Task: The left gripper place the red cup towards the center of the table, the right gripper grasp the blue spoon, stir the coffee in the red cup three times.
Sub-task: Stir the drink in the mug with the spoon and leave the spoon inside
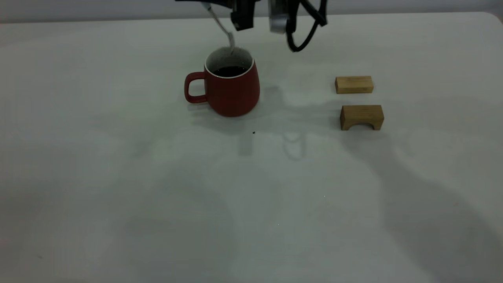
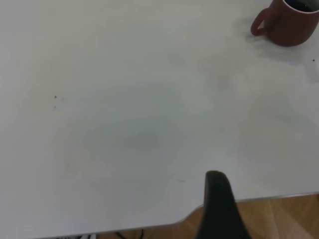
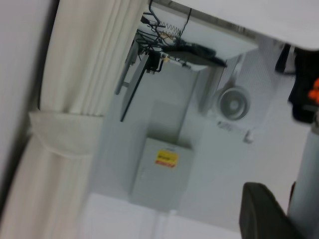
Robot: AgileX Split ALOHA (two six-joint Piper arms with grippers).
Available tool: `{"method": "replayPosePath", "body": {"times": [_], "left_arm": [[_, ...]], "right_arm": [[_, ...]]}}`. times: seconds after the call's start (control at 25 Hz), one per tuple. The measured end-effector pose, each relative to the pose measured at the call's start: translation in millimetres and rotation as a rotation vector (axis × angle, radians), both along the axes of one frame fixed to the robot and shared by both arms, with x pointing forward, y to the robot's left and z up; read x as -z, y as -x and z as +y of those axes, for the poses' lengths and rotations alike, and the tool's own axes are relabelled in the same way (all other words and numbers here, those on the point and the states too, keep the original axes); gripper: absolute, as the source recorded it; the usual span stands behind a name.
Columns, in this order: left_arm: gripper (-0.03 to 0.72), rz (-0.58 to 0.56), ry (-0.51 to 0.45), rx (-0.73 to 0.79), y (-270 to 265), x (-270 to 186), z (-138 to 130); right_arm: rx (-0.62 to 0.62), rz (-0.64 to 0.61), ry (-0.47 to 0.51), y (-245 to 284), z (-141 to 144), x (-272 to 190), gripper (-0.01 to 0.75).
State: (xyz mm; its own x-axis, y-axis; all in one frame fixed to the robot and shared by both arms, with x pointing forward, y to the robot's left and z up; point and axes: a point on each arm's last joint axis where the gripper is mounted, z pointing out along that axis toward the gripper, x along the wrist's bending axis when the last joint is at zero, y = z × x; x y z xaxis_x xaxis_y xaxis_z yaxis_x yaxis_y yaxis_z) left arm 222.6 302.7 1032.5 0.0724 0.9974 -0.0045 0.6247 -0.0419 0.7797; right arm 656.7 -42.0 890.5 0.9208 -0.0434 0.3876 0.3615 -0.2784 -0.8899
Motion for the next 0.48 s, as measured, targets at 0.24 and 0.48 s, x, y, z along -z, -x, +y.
{"method": "replayPosePath", "body": {"times": [0.24,0.48], "left_arm": [[0.554,0.0,-0.005,0.004,0.0,0.0,0.0],[0.554,0.0,-0.005,0.004,0.0,0.0,0.0]], "right_arm": [[0.016,0.105,-0.057,-24.4,10.7,21.5,0.13],[0.072,0.198,-0.04,-36.9,-8.0,63.0,0.13]]}}
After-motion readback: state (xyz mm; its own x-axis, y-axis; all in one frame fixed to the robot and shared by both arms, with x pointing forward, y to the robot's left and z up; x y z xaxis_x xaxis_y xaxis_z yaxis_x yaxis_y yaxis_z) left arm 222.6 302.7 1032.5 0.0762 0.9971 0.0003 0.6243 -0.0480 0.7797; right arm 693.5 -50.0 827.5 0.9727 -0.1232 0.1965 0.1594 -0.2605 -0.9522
